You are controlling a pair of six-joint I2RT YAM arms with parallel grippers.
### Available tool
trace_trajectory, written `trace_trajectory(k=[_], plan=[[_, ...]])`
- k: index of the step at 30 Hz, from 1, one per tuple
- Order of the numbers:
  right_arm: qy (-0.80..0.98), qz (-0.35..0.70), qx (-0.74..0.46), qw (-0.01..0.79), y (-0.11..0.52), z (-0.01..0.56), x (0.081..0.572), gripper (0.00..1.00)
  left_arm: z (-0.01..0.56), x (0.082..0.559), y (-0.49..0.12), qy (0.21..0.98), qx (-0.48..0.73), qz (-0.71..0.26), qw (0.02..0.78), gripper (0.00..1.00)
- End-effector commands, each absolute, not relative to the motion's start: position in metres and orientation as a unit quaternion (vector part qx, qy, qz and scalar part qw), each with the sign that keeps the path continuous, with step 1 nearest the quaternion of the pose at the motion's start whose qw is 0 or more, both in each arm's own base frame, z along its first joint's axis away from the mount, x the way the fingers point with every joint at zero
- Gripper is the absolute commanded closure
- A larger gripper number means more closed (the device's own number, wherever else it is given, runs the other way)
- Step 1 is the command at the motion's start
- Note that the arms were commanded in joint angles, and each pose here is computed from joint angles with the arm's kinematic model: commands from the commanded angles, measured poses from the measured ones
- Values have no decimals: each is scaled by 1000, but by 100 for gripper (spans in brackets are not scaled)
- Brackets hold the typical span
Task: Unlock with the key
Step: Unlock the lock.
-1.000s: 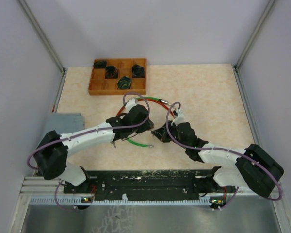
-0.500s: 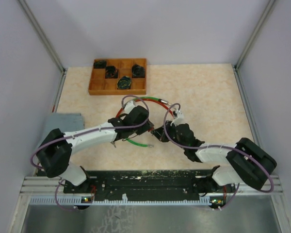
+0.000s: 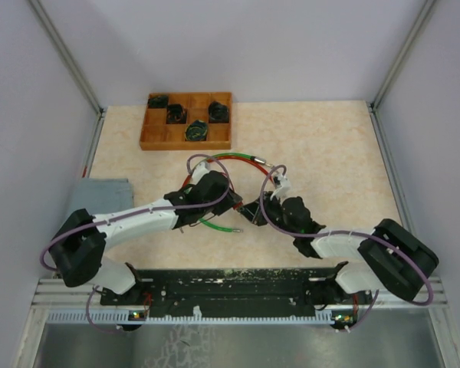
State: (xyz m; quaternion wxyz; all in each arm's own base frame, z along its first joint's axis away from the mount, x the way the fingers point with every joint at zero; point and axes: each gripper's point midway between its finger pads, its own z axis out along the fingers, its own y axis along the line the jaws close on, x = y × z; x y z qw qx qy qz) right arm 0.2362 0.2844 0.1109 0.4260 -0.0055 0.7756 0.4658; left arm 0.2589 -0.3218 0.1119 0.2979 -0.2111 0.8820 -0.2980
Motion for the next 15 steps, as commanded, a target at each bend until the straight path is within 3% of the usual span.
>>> trace_trajectory(k=[1, 5, 15], plan=[[710, 516, -30, 479, 293, 175, 243, 82, 127, 258, -319, 871, -219, -323, 300, 100], [725, 508, -43, 464, 291, 167, 234, 71, 136, 270, -313, 861, -229, -325, 316, 100], [752, 464, -39, 466, 281, 148, 238, 74, 145, 277, -310, 853, -238, -336, 321, 100]])
